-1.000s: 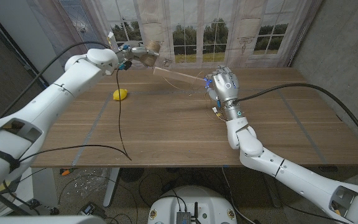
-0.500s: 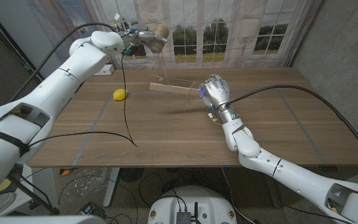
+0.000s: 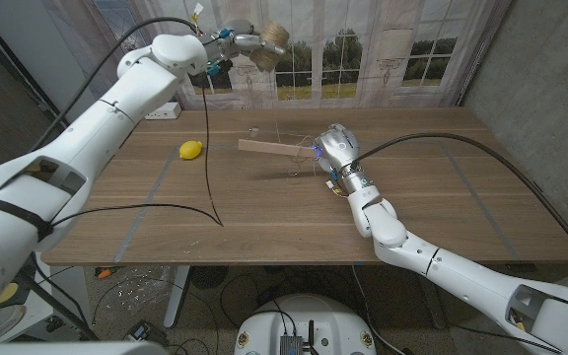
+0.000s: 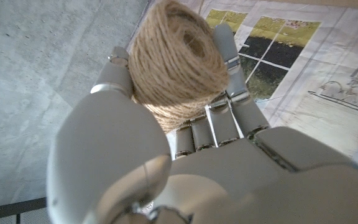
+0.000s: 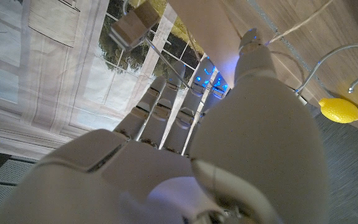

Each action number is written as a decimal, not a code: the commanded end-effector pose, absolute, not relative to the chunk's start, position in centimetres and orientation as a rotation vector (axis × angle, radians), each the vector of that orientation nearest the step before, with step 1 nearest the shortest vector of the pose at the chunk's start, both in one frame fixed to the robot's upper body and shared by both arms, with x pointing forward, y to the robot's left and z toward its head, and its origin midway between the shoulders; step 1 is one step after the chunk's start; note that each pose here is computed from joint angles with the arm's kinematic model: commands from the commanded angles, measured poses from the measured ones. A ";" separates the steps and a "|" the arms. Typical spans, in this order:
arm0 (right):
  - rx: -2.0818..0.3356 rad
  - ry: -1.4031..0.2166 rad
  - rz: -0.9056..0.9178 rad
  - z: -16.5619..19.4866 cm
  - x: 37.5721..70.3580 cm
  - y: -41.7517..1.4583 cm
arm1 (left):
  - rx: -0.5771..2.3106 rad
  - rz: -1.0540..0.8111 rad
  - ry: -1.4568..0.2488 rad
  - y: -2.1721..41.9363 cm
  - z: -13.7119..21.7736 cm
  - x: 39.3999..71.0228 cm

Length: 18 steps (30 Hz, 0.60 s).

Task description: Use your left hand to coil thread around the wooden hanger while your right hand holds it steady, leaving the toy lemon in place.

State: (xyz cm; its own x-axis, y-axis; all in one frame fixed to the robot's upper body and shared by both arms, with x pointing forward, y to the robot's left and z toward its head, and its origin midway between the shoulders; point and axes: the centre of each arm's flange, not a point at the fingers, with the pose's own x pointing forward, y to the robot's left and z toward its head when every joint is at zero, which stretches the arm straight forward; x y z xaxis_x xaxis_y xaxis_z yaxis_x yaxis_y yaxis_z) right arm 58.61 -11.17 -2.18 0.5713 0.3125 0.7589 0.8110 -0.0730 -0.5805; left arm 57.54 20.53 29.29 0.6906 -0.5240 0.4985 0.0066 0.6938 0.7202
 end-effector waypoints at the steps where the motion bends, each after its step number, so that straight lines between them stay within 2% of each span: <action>1: -1.684 -0.876 -0.523 -1.7 60.0 -10.6 | 0.770 -0.478 -0.872 17.4 29.1 54.4; 18: -1.649 -0.669 -0.579 -0.7 61.1 -10.2 | 0.810 -0.729 -0.900 13.8 26.3 51.3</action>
